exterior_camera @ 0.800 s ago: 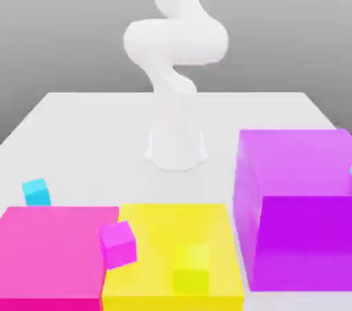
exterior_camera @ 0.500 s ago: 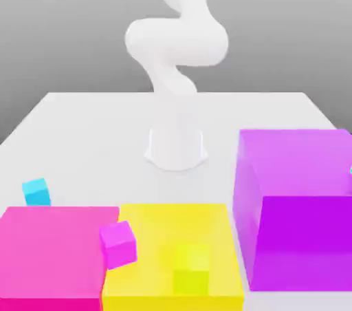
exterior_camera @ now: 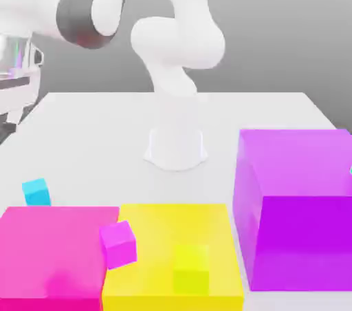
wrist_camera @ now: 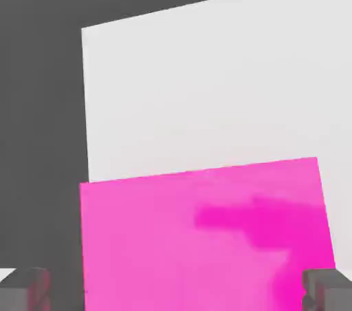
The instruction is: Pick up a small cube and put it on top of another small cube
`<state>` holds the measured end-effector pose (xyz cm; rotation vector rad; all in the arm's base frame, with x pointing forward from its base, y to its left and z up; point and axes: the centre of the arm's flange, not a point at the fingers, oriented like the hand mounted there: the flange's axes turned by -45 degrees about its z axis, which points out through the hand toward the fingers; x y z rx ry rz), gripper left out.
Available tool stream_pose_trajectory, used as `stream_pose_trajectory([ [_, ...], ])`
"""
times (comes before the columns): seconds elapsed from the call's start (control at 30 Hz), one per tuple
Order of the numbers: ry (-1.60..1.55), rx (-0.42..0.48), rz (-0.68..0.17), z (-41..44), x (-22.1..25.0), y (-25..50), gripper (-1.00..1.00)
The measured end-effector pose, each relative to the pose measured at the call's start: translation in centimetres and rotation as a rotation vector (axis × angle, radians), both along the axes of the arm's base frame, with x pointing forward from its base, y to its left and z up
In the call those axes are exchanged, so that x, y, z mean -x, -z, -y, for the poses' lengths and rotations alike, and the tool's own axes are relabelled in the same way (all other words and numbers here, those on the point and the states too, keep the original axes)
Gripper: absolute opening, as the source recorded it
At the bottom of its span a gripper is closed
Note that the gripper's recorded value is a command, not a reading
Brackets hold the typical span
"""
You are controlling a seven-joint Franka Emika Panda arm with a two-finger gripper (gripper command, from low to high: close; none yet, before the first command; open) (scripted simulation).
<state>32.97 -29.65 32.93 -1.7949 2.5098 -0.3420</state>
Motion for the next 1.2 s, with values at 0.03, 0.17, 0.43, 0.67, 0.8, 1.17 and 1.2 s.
stream_pose_trajectory([
  [0.03,0.069,-0.022,-0.009,0.7,1.0,1.4,0.00],
  [0.17,0.365,-0.105,-0.043,3.1,6.1,6.7,0.00],
  [0.43,0.724,-0.208,-0.092,3.7,12.2,15.8,0.00],
  [0.67,0.728,-0.208,-0.093,3.5,12.3,19.5,-1.00],
  [0.8,0.728,-0.207,-0.092,3.5,12.3,19.6,-1.00],
  [1.17,0.328,-0.187,-0.124,-1.9,1.5,10.8,-1.00],
  [1.2,0.237,-0.181,-0.131,-3.6,-0.7,10.1,-1.00],
])
